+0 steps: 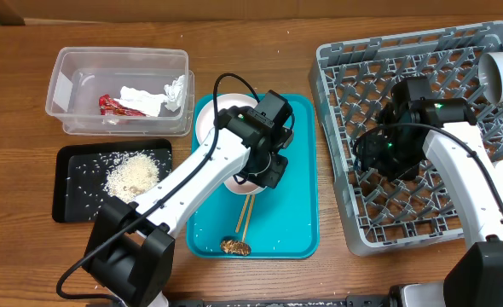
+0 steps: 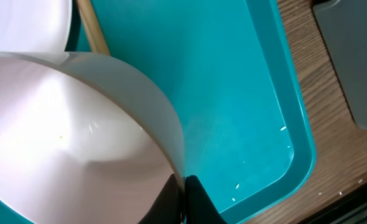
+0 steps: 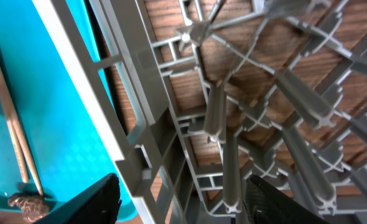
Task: Sort waste into correct bins and load items into the dishwasher
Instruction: 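Carry the emptied pink bowl back and set it on the teal tray, then reach the right gripper to the pink bowl and grasp its rim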
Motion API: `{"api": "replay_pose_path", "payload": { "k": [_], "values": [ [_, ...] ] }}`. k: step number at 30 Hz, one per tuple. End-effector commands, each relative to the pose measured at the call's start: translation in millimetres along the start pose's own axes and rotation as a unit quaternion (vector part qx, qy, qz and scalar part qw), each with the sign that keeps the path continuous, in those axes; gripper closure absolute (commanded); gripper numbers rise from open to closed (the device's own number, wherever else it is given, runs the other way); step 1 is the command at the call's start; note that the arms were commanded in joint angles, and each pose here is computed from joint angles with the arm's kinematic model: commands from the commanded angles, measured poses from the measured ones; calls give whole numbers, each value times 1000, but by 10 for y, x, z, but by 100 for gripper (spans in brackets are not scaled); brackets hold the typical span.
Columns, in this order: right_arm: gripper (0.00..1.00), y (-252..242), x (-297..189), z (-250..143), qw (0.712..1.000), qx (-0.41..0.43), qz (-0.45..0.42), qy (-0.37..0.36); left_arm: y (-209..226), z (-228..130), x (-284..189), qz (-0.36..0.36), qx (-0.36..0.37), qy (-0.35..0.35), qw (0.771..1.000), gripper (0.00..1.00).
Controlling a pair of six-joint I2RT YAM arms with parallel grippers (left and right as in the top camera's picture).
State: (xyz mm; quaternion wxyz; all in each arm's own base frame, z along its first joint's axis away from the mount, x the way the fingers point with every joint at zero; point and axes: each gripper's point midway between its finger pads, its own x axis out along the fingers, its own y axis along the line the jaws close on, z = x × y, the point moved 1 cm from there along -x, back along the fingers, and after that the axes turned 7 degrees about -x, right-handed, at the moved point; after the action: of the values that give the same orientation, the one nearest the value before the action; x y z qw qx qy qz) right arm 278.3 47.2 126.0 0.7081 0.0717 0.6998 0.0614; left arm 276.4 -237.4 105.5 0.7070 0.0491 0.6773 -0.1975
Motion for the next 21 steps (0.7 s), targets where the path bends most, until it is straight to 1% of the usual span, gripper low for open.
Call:
{"api": "replay_pose_path", "payload": {
  "k": [1,2,5,9,14,18,20,21],
  "values": [
    [33,27,-115,70,1000,-7,-3,-16,46,4,-31,13,-23,-9,1000,81],
    [33,37,-157,91,1000,-8,-3,-21,47,5,-32,13,-23,-9,1000,77],
    [33,71,-301,165,999,-11,-2,-38,52,-11,-33,14,-23,-6,1000,72],
    [33,131,-567,286,997,-16,1,-71,81,-34,-112,16,-30,-7,999,73],
    [33,265,-839,428,993,-32,11,-112,327,42,-472,23,-89,-59,994,73],
    [33,535,-840,425,990,-58,57,-112,663,77,-869,19,-156,-114,981,72],
    [33,667,-805,402,989,-74,71,-109,852,63,-1042,17,-193,-136,971,70],
    [33,726,-785,388,988,-83,74,-107,937,48,-1112,15,-211,-144,967,67]
  ]
}}
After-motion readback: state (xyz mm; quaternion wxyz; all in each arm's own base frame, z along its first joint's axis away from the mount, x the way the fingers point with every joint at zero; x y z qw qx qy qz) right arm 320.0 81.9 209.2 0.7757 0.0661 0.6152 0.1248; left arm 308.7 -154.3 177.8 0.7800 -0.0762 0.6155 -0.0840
